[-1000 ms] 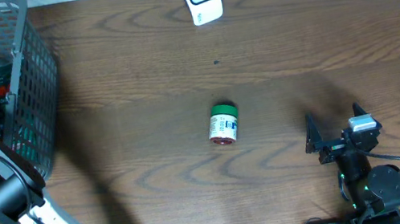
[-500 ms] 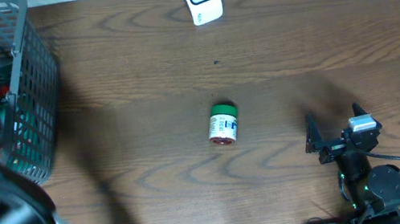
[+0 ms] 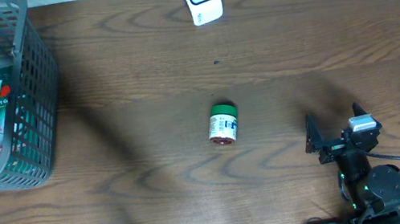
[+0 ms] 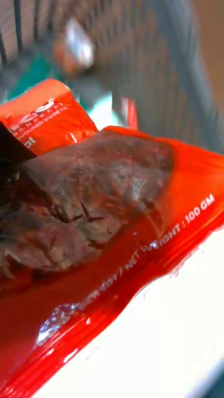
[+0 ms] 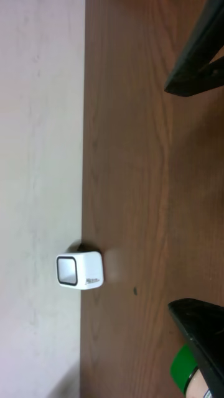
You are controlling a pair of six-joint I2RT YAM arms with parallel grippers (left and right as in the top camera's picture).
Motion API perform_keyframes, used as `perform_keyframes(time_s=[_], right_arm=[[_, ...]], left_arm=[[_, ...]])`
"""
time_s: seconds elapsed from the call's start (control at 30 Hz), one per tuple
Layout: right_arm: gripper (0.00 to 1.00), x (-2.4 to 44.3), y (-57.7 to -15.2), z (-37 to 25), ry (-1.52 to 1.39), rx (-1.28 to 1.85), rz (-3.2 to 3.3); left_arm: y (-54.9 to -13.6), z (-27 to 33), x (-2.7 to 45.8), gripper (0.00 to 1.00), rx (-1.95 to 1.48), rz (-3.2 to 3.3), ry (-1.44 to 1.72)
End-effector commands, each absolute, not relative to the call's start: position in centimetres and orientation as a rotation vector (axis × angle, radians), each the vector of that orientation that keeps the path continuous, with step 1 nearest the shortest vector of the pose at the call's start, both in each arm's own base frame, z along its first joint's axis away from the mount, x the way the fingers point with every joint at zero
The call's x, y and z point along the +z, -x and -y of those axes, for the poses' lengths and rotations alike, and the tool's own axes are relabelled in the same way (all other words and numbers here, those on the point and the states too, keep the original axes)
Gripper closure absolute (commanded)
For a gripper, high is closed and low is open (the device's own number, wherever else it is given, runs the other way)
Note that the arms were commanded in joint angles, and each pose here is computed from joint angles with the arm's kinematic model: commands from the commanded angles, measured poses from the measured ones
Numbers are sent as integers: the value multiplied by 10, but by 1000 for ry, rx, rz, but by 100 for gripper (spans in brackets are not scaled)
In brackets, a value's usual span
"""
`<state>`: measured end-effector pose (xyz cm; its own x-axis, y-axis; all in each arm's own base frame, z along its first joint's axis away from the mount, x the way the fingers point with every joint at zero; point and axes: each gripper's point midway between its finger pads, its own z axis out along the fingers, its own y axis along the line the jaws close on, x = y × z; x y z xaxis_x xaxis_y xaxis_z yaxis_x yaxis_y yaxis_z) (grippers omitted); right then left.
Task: Scan the item barcode
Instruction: 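Lift the red snack bag out and drop it beside the jar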
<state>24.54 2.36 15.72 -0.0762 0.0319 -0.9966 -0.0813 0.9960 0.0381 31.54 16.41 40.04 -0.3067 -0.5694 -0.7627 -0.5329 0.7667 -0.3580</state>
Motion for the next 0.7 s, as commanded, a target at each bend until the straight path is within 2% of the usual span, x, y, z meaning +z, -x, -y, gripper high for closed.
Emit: perform_keyframes(time_s=[0.0,0.27,0.67], right_arm=[[1,157,-245,-22,40,82,-1644],[1,157,-245,-22,39,82,-1644],[1,157,-245,-22,39,82,-1644]], left_arm=[[-330,-83,420,93,-508,-2003,552],[-342,16,379,93,-859,-2218,238],[-367,138,246,92,-1163,-2658,-49]])
